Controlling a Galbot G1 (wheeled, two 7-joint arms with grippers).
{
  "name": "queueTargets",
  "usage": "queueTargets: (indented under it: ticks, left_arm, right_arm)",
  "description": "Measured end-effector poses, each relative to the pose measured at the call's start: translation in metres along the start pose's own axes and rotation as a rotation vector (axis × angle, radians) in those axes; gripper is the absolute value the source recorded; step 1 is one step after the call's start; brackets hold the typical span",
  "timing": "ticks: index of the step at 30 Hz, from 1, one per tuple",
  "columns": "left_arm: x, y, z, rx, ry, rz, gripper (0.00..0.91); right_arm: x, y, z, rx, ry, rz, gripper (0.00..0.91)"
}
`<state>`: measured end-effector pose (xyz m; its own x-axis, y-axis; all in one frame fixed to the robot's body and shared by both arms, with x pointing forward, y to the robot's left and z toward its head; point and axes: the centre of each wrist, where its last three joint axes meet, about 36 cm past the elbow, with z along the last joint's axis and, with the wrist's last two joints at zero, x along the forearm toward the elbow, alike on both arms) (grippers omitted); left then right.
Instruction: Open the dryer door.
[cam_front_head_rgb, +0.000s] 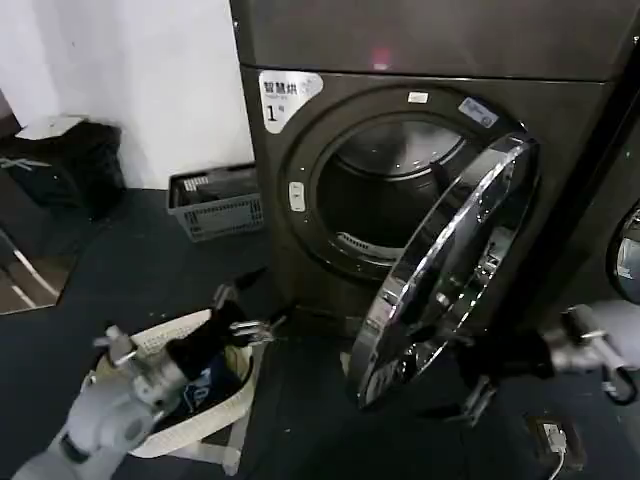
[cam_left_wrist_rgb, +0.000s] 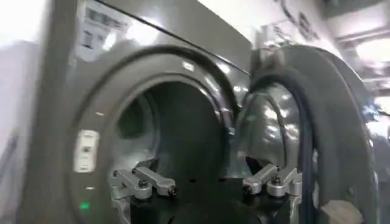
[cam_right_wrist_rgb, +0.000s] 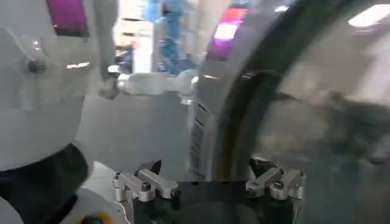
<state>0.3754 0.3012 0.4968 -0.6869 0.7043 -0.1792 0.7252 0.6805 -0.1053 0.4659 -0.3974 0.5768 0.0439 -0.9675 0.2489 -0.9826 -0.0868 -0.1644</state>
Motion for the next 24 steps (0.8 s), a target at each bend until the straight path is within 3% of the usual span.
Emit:
queueTargets:
  ticks: [8,18,24]
  left_arm:
    - [-0.037,0.015,0.002,0.018,0.046,0.123,0.907]
    - [-0.085,0.024,0.008,0.014,0.067,0.233,0.907]
    - [-0.114,0.022,0.016,-0.009,0.107,0.335,0.907]
  right_arm:
    - [0.079,0.025,0.023,-0.074,0.0,0.213,0.907]
    - [0.171,0.092,0.049,-0.115,-0.018,0.75,0.907]
    - [0.198,0.151,0.047,-0.06,-0.075,1.12,0.907]
